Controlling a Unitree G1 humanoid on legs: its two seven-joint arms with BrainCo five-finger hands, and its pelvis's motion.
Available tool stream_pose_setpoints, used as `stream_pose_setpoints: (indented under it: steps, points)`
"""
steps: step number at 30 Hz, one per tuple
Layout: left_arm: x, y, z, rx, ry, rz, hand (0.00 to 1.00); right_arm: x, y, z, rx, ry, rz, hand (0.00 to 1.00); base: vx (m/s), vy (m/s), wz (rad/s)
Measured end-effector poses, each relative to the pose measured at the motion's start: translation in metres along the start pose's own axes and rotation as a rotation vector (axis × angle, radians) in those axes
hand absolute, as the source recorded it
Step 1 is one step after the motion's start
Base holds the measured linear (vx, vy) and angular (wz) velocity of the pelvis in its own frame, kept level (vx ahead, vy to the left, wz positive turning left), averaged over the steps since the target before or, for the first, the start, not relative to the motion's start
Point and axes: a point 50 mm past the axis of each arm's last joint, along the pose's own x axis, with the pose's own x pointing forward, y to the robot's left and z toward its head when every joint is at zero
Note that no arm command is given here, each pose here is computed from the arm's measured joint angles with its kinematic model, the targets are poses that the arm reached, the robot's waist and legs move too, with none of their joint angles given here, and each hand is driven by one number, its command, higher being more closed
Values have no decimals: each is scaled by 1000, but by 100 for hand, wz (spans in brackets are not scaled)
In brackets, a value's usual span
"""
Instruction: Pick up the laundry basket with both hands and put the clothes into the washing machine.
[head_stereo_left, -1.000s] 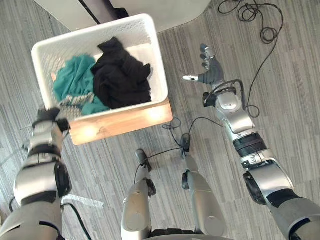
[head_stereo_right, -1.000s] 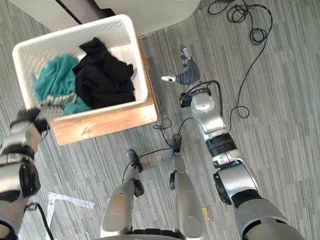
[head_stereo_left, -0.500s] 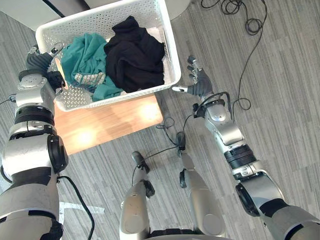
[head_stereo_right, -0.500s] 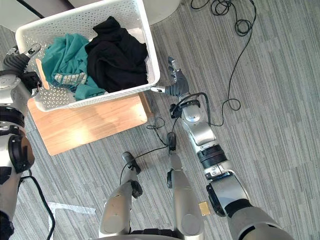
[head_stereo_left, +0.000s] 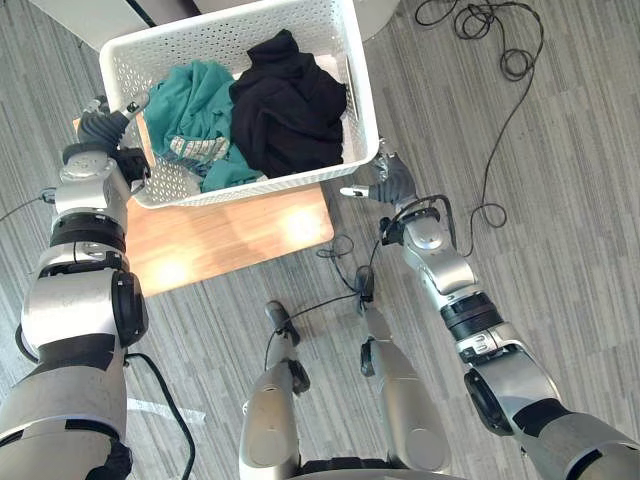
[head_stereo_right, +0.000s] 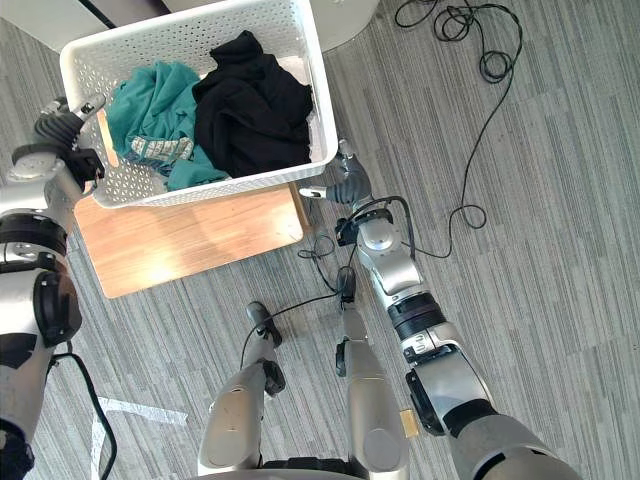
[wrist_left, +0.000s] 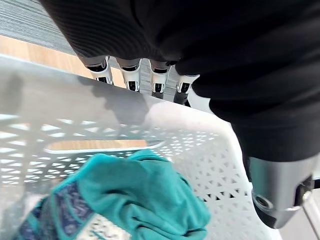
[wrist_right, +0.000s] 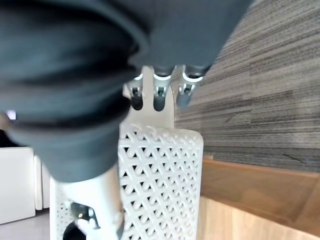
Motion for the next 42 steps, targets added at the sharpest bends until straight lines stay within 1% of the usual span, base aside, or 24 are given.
stream_pose_setpoints:
  steps: [3, 6, 8, 9, 11, 14, 16, 21, 26, 31, 34, 36, 40, 42]
  points:
    - [-5, 9, -44, -67, 107, 9, 0, -5, -10, -2, -12, -4, -20, 0, 2, 0, -2]
    - [-9, 21, -66, -116, 169, 39, 0, -7, -14, 3, -20, -33, -21, 0, -11, -4, -5]
    - [-15, 34, -89, -160, 226, 70, 0, -8, -19, 4, -30, -40, -26, 0, -17, -12, -5]
    - [-17, 38, -95, -168, 241, 84, 0, -9, -21, 5, -36, -46, -25, 0, -14, -7, -6]
    - [-28, 54, -125, -193, 338, 135, 0, -14, -31, 7, -64, -62, -26, 0, 0, 0, 0]
    - [-41, 69, -152, -209, 422, 176, 0, -15, -43, 10, -83, -73, -53, 0, 5, 9, 3]
    - [-47, 77, -162, -216, 449, 193, 0, -16, -49, 12, -97, -77, -66, 0, 6, 15, 5]
    - [-57, 99, -173, -272, 464, 262, 0, -21, -47, 21, -101, -132, -37, 0, 1, 10, 4]
    - [-71, 116, -188, -319, 491, 324, 0, -31, -48, 17, -110, -137, -26, 0, -2, 4, 1]
    - [-84, 135, -198, -280, 520, 365, 0, -39, -50, 20, -126, -162, -16, 0, -20, 26, 6]
    - [-87, 144, -198, -252, 517, 389, 0, -49, -55, 12, -119, -145, -35, 0, -7, 31, 11]
    - [-86, 148, -193, -226, 485, 393, 0, -59, -58, 7, -112, -140, -49, 0, -5, 42, 10]
    - [-75, 151, -164, -89, 333, 376, 0, -83, -68, -7, -99, -108, -119, 0, -13, 45, 21]
    - [-74, 146, -152, -37, 239, 361, 0, -93, -71, -18, -88, -69, -146, 0, -12, 52, 22]
